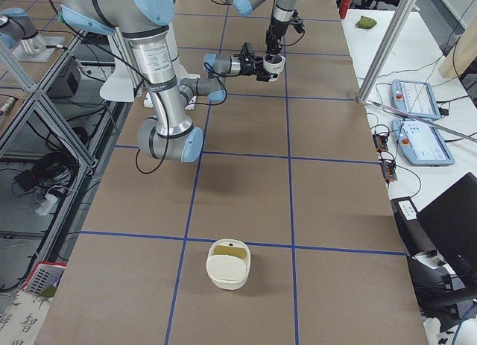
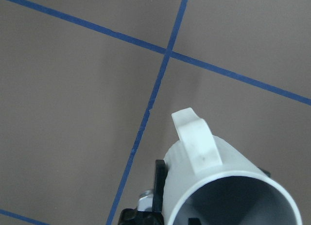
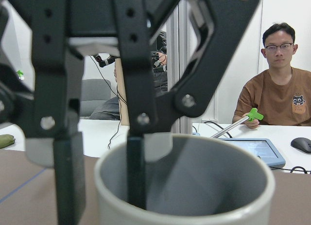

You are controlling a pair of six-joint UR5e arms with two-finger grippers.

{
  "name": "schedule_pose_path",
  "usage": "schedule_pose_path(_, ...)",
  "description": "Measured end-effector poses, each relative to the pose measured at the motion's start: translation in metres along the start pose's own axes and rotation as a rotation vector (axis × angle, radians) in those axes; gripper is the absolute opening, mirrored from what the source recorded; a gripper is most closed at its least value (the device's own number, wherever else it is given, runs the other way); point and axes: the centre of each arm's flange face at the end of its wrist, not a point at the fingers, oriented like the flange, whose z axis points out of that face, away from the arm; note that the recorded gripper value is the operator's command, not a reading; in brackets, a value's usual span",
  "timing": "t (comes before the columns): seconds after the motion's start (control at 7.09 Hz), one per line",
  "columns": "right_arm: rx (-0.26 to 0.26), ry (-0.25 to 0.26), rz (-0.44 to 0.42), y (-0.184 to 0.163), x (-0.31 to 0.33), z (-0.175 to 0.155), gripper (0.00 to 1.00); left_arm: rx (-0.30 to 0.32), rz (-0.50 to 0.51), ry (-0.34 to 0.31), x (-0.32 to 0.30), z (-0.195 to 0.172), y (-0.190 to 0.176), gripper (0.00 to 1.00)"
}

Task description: Left arm hands cup to right arm to dump lemon

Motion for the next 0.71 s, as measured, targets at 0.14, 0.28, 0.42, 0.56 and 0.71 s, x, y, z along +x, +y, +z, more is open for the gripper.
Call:
schedule_pose_path(0.14,0.001,0.001,-0.001,-0.0001,0.0006,-0.0001,0.99,0.0,-0.001,-0.001,-0.0002,-0.0002,-0.0002,0.0)
schedule_pose_path(0.28,0.002,0.002,-0.001,-0.0001,0.0012,-0.0004,1.0,0.001,-0.003,-0.001,-0.0001,-0.0008,-0.0003,0.0)
schedule_pose_path(0.42,0.001,0.003,-0.005,0.001,0.0022,-0.0006,1.0,0.001,-0.007,-0.001,-0.0003,-0.0016,-0.0004,0.0)
schedule_pose_path(0.56,0.0,0.004,-0.006,0.0015,0.0028,-0.0006,1.0,0.001,-0.015,-0.001,-0.0003,-0.0017,-0.0002,0.0)
schedule_pose_path(0.71,0.0,0.004,-0.007,0.0019,0.0034,-0.0008,1.0,0.001,-0.02,0.0,-0.0001,-0.0017,0.0,0.0)
